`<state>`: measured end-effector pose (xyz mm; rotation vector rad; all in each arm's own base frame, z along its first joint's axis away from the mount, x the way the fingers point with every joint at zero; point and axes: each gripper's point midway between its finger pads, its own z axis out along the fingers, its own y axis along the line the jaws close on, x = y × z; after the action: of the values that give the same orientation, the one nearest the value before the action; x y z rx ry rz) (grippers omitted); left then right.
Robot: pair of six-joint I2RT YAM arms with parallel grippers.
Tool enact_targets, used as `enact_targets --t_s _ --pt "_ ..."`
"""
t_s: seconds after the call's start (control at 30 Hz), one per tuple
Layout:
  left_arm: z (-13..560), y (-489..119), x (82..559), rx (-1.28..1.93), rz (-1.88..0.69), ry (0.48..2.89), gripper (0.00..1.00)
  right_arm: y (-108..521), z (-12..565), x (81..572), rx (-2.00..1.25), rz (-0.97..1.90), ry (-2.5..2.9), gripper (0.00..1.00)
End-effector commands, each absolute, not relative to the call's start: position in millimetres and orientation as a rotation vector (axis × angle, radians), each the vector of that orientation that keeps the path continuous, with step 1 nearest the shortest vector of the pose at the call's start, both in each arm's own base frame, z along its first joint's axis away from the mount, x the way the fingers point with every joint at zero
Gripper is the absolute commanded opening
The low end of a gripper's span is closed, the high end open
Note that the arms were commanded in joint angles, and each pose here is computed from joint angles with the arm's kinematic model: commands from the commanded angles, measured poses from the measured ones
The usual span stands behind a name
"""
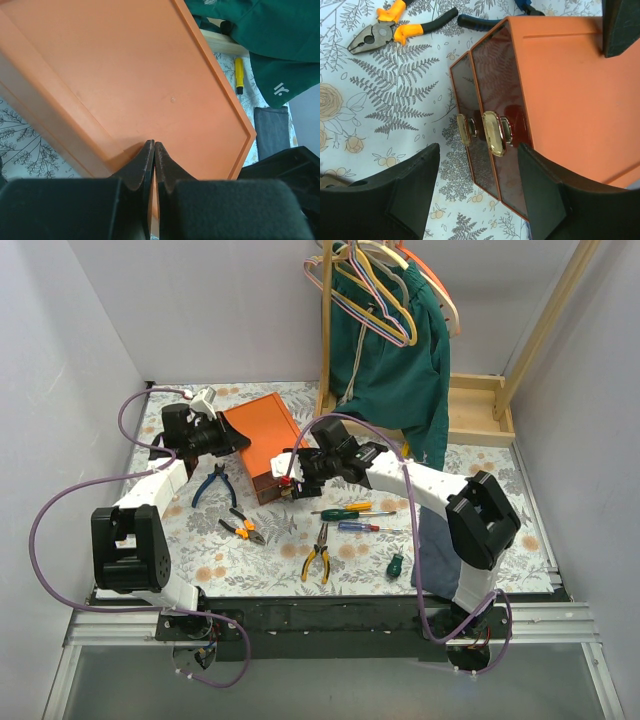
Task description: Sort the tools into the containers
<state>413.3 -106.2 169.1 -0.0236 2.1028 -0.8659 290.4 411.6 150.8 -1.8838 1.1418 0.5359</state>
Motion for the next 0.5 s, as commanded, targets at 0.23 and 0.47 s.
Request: enact_targets --t_s 0.23,0.47 --pt "168.2 -103.9 408.9 -0.035 -0.829 2.111 0.0 417.1 116.8 285.4 -1.975 0.552 1.184 0.68" --pt "165.1 -100.9 421.9 -0.039 -0.801 2.113 0.0 384.1 109.5 236.7 -2.088 0.611 1.196 0.64"
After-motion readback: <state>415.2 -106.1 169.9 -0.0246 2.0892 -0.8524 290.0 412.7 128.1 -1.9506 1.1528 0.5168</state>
